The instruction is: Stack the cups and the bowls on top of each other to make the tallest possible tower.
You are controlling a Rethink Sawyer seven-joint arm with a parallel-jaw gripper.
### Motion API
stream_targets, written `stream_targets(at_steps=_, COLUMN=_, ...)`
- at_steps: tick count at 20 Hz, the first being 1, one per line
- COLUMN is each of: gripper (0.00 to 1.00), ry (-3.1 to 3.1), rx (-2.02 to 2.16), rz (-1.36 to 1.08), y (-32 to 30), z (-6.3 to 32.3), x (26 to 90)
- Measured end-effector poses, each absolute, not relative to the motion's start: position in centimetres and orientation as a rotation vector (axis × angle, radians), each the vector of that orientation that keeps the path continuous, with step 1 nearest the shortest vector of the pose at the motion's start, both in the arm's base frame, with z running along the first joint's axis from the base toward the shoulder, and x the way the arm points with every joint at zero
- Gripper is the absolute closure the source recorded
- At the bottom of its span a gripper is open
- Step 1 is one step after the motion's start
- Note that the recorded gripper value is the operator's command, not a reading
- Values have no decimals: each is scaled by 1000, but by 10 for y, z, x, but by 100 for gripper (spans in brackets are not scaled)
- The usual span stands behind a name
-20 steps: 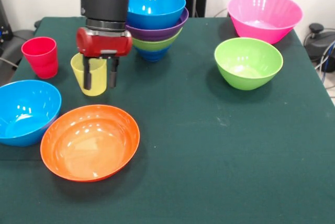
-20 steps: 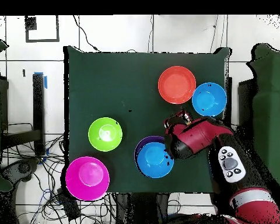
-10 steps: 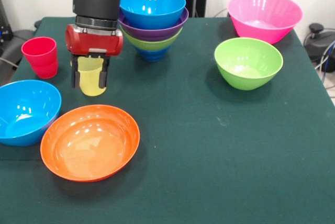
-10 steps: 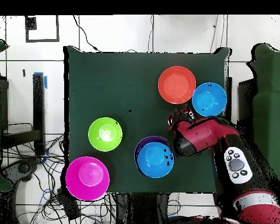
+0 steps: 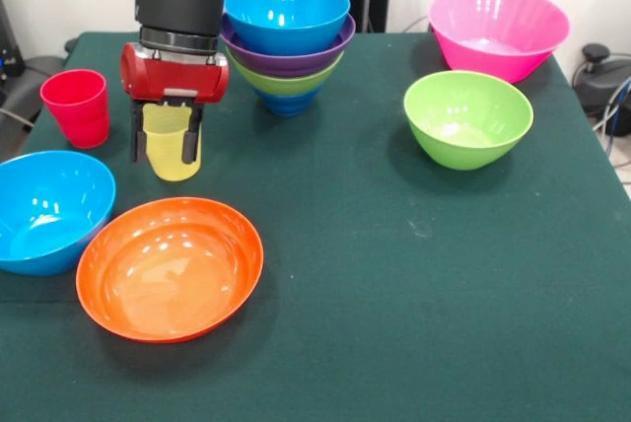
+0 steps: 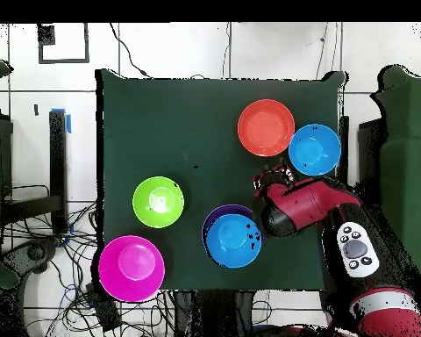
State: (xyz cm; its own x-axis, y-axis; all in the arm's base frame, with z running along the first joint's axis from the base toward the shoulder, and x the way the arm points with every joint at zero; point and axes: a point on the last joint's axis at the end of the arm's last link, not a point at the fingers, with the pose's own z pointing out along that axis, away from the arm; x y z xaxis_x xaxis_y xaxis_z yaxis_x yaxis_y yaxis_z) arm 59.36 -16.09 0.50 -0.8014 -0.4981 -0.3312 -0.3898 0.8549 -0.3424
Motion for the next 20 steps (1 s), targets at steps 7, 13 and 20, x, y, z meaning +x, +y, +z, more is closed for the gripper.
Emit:
stream_targets(at_steps=7, gripper=0, ry=2620, rx=-662, rz=-373, y=-162, z=5, x=592)
stream_targets(at_steps=13, gripper=0, ry=2628, rx=-678, rz=-391, y=-161, z=5, x=588)
stream_targets(at_steps=20, gripper=0, ry=2632, rx=-684, rz=-401, y=-162, z=6, x=586)
